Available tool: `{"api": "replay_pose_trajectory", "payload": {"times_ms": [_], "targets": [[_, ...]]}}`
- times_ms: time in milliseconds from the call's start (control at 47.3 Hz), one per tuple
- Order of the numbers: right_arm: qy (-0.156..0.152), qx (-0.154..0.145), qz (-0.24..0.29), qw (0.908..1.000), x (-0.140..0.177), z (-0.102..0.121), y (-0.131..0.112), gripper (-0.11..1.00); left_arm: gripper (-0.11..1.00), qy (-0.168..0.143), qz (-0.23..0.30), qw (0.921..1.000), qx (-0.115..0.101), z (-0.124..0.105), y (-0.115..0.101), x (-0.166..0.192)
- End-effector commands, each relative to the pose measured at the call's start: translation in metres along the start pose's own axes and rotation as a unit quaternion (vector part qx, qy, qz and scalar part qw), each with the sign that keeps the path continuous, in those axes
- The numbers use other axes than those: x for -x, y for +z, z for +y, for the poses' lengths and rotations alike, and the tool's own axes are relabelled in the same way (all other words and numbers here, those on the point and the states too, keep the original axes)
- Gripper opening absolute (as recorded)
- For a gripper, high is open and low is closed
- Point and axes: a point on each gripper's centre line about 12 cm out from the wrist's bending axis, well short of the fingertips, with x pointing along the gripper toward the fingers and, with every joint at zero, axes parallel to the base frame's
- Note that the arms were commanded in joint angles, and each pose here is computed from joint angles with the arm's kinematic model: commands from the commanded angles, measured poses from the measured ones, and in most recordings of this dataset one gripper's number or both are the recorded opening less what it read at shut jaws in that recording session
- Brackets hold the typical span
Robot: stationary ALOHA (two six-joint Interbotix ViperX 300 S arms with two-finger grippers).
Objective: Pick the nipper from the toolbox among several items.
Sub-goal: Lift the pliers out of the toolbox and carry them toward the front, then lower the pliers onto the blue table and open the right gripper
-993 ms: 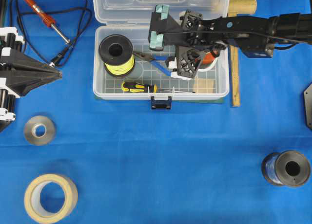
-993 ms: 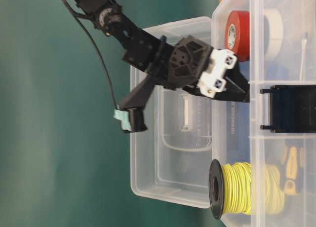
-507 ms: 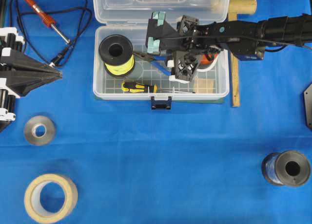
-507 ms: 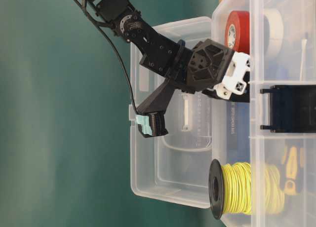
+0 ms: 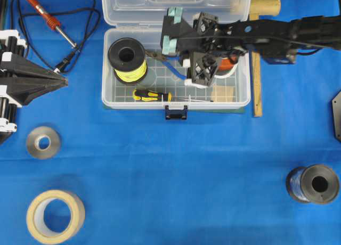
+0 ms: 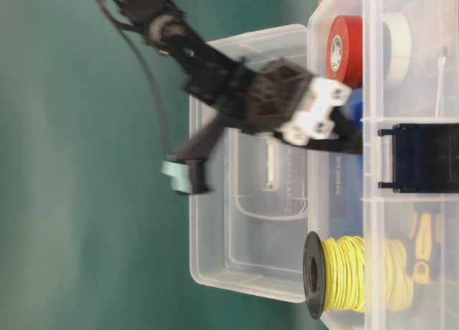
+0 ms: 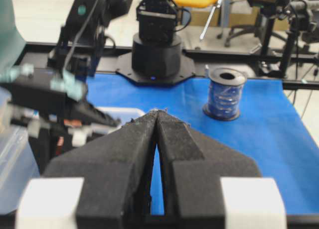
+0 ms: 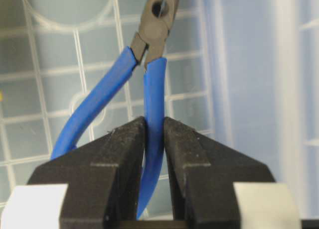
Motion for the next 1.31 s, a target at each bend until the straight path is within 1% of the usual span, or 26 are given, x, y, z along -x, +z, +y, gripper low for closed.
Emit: {"api": "replay_pose_trajectory", "payload": {"times_ms": [0,148,253,317,465,528,591,676,760,908,993,1077,1204,1289], "targets": [[-0.001,-0.006,-0.047,0.9989,0.037,-0.002,0.022,0.13,0.0,0.001,-0.003,1.0,0.002,0.0,0.002,-0.002],[0.0,-0.008,-0.067,0.9977,0.071,0.0,0.027,0.13,0.0,0.001,-0.003,1.0,0.003,0.0,0.002,-0.002],[0.012,0.002,-0.09,0.9959,0.097,0.013,0.027,0.13,0.0,0.001,-0.003,1.0,0.003,0.0,0.002,-0.002],[0.024,0.01,-0.103,0.9943,0.108,0.025,0.024,0.13,0.0,0.0,-0.002,1.0,0.003,0.0,0.002,-0.001],[0.066,0.032,-0.136,0.988,0.125,0.063,0.015,0.13,0.0,0.003,-0.002,1.0,0.002,0.001,0.002,-0.001],[0.094,0.039,-0.154,0.9829,0.131,0.086,0.01,0.13,0.0,0.004,-0.002,1.0,0.003,0.002,0.001,-0.001],[0.116,0.046,-0.161,0.979,0.133,0.105,0.006,0.13,0.0,0.007,-0.001,1.0,0.003,0.003,0.001,-0.001],[0.142,0.053,-0.157,0.9759,0.133,0.13,-0.001,0.13,0.0,0.01,0.003,0.9999,0.002,0.004,-0.001,-0.001],[0.163,0.054,-0.137,0.9757,0.124,0.153,-0.011,0.13,0.0,0.014,0.005,0.9999,0.002,0.006,-0.002,-0.001],[0.174,0.04,-0.094,0.9794,0.094,0.177,-0.027,0.13,0.0,0.016,0.005,0.9999,0.003,0.006,-0.002,-0.001],[0.173,0.031,-0.067,0.9821,0.072,0.185,-0.038,0.13,0.0,0.016,0.005,0.9999,0.003,0.006,-0.002,-0.001],[0.169,0.024,-0.048,0.9842,0.054,0.189,-0.046,0.13,0.0,0.016,0.005,0.9999,0.003,0.006,-0.002,-0.001],[0.165,0.011,-0.031,0.9857,0.037,0.192,-0.052,0.13,0.0,0.016,0.012,0.9998,0.005,0.006,-0.003,-0.001],[0.161,0.007,-0.019,0.9868,0.026,0.193,-0.057,0.13,0.0,0.017,0.015,0.9997,0.007,0.007,-0.004,-0.001]]}}
